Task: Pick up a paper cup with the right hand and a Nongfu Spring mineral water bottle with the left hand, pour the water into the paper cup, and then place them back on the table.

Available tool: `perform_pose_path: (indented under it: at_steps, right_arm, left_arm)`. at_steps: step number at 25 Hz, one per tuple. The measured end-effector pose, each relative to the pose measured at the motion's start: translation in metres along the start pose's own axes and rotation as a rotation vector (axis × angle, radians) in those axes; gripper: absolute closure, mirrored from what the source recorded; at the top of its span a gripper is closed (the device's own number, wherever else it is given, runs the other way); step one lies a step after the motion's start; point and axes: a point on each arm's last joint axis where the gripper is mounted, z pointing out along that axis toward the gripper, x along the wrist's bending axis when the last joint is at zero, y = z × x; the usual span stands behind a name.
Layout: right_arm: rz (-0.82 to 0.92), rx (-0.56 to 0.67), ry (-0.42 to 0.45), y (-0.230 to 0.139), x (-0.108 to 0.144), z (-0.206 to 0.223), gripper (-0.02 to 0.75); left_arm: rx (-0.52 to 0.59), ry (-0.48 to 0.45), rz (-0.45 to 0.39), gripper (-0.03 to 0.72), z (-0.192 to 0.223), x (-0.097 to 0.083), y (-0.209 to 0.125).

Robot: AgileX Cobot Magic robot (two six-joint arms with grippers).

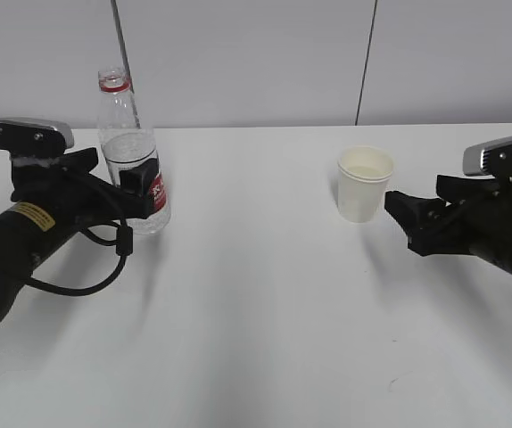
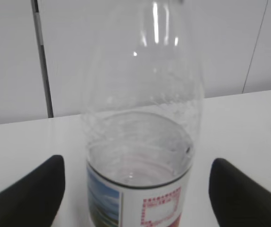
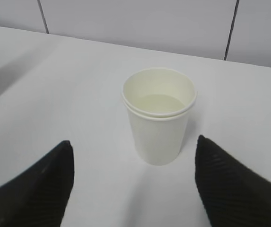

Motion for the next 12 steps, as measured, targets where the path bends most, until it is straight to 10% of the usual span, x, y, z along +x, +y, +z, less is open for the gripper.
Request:
perform_pose_path:
  at_steps: [12]
  right_arm:
    - [-0.063,0.059,-0.026,0.029,0.002,-0.026,0.144]
  left_arm:
    - [0.120,0.106,-0.057,0.119,-0.045,0.006,0.022]
